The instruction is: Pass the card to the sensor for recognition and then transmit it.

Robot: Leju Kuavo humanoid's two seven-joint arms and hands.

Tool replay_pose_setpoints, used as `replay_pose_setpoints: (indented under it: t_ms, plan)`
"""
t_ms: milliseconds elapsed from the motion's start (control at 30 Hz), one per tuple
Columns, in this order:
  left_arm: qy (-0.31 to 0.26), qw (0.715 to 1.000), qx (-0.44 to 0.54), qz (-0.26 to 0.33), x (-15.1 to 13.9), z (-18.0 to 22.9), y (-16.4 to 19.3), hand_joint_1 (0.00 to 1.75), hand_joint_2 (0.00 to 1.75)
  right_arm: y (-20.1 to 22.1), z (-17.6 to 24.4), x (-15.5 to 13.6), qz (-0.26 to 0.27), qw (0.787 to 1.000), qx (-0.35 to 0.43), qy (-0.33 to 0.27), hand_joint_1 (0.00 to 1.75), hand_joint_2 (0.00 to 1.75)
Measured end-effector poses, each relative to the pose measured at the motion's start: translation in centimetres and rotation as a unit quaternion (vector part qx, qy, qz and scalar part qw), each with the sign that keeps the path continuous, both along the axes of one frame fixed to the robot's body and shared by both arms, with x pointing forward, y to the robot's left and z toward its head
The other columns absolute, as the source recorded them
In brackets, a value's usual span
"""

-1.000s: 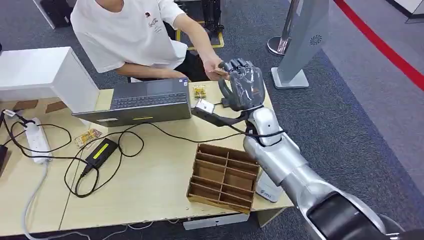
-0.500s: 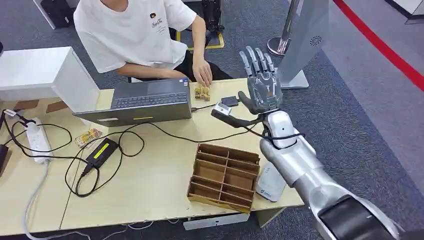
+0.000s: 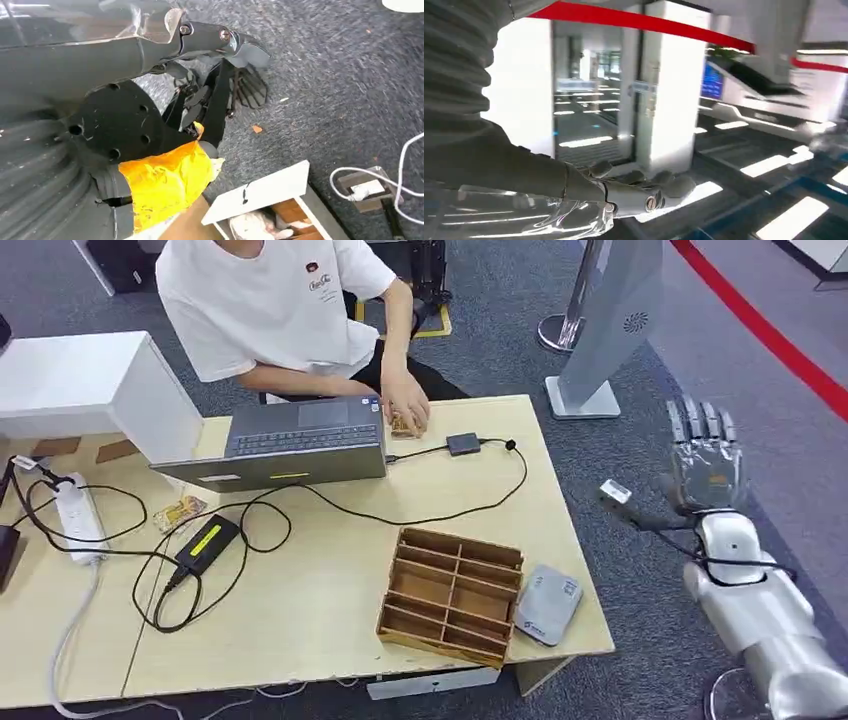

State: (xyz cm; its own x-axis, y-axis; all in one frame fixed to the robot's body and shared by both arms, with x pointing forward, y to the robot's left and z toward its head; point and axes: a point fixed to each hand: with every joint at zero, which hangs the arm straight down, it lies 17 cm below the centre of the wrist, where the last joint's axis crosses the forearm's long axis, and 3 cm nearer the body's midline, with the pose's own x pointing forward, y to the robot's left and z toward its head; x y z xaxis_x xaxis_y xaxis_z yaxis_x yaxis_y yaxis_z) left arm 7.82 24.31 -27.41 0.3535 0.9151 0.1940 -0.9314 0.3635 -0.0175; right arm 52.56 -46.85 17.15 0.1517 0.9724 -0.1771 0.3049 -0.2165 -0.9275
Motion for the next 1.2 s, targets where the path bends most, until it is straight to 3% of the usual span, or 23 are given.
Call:
replay_pose_setpoints:
  t_ms: [133,333,367,533,567,833,1000,1200]
  plan:
    - [0.002,1.000,-0.003,0.011,-0.3,0.0,-0.2,0.00,1.75,-7.6,-2.9,-5.1,-0.062,0.998,-0.003,0.028,0.00,1.75]
    - [0.002,1.000,-0.005,0.021,-0.2,0.0,-0.4,0.00,1.75,-14.5,-7.3,-12.6,-0.131,0.989,-0.001,0.064,0.00,1.75]
    - [0.003,1.000,-0.007,0.022,-0.3,0.0,-0.5,0.00,0.00,-15.5,-8.3,-13.9,-0.141,0.987,-0.001,0.073,0.00,1.75]
    - [0.009,0.999,-0.013,0.028,-0.5,0.0,-1.0,0.00,0.00,-19.4,-13.9,-20.4,-0.203,0.971,0.031,0.123,0.00,1.75]
    - [0.009,0.999,-0.015,0.030,-0.5,0.0,-1.1,0.00,1.75,-19.7,-15.3,-21.9,-0.215,0.966,0.041,0.137,0.00,1.75]
    - [0.021,0.997,-0.051,0.053,-0.9,-0.1,-2.7,0.00,1.75,-17.1,-27.2,-32.3,-0.282,0.916,0.149,0.245,0.00,1.75]
    - [0.028,0.995,-0.066,0.067,-1.2,-0.1,-3.4,0.00,1.75,-11.8,-34.0,-38.8,-0.336,0.859,0.239,0.302,0.00,1.75]
    - [0.034,0.993,-0.081,0.076,-1.3,-0.1,-4.1,0.00,1.75,-3.7,-39.3,-43.0,-0.364,0.795,0.320,0.364,0.00,1.75]
